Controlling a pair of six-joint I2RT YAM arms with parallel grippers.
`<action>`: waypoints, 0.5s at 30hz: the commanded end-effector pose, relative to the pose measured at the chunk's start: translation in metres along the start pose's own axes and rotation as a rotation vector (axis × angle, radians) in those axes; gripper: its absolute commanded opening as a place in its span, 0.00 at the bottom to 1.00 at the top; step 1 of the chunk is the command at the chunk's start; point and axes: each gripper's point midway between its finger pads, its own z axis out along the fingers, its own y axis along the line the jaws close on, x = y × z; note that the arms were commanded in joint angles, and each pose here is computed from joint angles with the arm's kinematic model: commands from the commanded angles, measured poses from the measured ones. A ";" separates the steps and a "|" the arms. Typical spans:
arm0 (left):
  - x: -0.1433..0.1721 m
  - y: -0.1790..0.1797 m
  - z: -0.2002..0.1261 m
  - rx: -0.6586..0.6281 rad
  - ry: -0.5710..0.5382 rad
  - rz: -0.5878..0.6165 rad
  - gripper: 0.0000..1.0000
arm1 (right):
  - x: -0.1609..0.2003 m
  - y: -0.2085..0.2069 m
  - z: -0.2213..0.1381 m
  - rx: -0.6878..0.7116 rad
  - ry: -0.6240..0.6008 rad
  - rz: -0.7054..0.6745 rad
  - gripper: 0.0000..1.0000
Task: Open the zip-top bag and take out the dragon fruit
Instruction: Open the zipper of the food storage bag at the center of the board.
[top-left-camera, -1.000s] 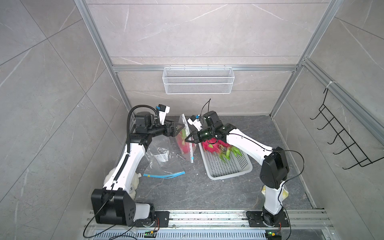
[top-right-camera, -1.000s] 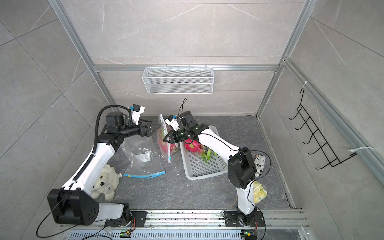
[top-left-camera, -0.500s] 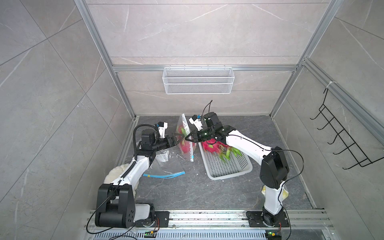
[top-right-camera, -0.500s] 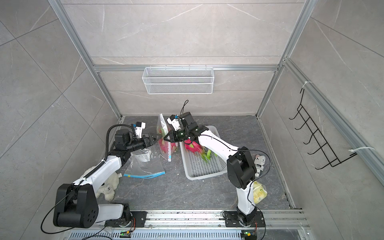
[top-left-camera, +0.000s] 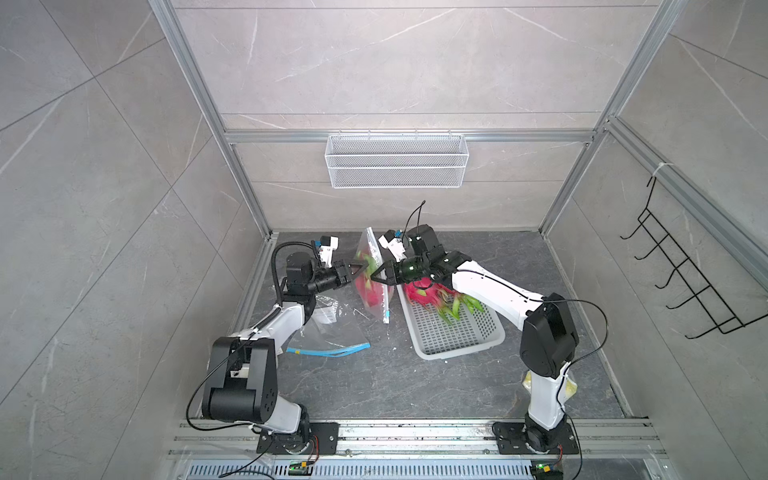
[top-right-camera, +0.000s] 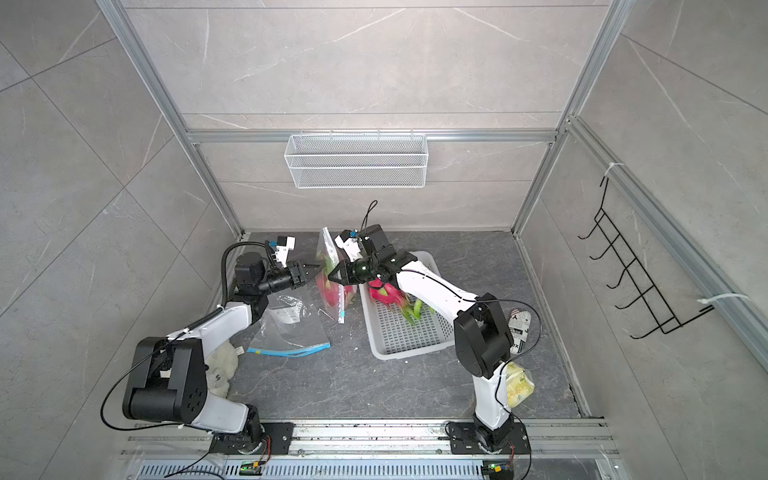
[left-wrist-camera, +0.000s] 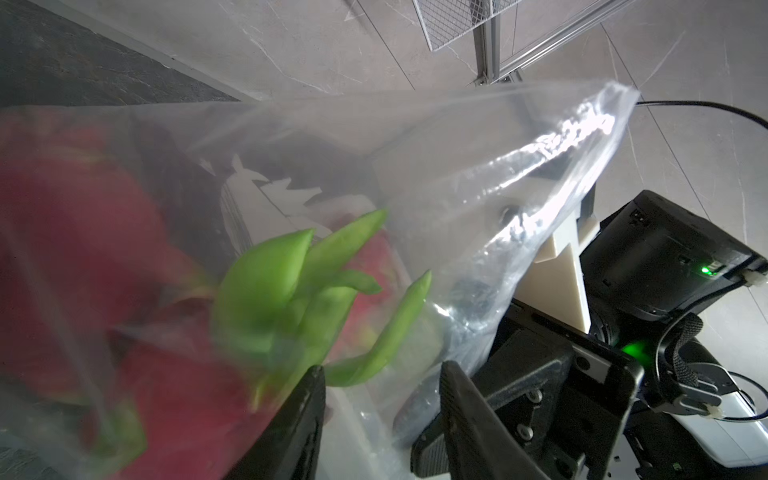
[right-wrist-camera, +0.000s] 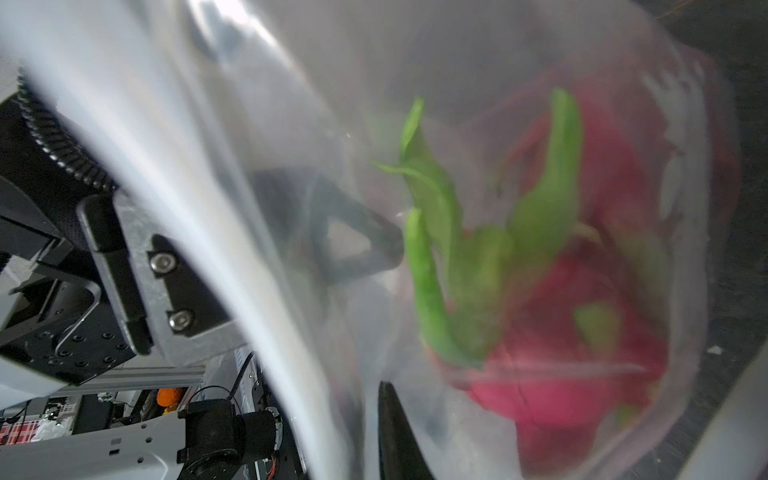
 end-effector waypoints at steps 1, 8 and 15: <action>-0.005 -0.023 0.003 0.075 0.029 0.072 0.44 | -0.013 0.015 -0.012 0.001 -0.039 -0.053 0.15; 0.006 -0.019 0.007 0.062 0.082 0.065 0.42 | -0.015 0.016 -0.006 -0.020 -0.048 -0.054 0.15; 0.010 -0.017 0.011 0.061 0.100 0.052 0.42 | -0.019 0.024 0.001 -0.074 -0.069 -0.065 0.16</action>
